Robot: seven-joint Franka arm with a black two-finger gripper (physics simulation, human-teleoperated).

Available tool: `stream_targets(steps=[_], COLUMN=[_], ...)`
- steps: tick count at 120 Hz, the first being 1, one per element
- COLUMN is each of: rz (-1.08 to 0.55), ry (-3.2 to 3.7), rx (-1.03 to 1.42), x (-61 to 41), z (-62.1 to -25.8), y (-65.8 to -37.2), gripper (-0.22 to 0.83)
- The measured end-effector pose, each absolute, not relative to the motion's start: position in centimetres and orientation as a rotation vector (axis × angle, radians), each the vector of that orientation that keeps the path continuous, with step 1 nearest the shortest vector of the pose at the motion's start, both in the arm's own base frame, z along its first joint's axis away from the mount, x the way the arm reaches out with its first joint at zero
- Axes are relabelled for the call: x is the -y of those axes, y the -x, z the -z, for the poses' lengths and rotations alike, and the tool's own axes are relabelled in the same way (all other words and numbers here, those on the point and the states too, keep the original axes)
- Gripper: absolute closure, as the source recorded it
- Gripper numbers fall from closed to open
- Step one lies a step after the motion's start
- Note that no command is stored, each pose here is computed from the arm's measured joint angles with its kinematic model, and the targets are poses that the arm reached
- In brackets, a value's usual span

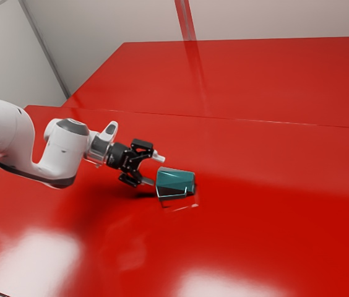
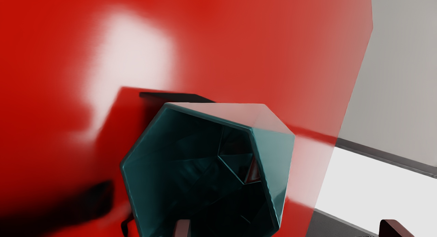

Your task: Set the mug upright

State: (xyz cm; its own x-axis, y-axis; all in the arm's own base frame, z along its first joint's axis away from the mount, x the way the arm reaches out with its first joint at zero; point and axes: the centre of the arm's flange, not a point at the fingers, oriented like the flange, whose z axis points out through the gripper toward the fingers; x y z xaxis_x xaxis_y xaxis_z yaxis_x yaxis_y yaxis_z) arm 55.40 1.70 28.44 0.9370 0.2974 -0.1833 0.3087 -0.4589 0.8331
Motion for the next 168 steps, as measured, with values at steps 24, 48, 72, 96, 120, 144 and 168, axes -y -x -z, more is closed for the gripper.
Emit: stream_targets(steps=[24,48,72,96,120,144,168], rz=[0.000,-0.009,-0.029,-0.027,-0.037,-0.054,-0.130], ry=[-2.043,-2.023,-2.005,-1.988,-1.983,-1.985,-2.132], rx=[-0.407,-0.377,-0.369,-0.385,-0.383,-0.368,-0.188], x=[-0.3,1.5,2.1,2.3,2.5,2.9,2.3], z=[-27.8,-27.5,-27.6,-27.1,-27.3,-28.2,-35.0], y=[-55.6,-55.7,-55.8,-55.3,-55.3,-55.5,-55.8], gripper=[0.00,0.01,0.37,0.66,0.73,0.75,0.76])
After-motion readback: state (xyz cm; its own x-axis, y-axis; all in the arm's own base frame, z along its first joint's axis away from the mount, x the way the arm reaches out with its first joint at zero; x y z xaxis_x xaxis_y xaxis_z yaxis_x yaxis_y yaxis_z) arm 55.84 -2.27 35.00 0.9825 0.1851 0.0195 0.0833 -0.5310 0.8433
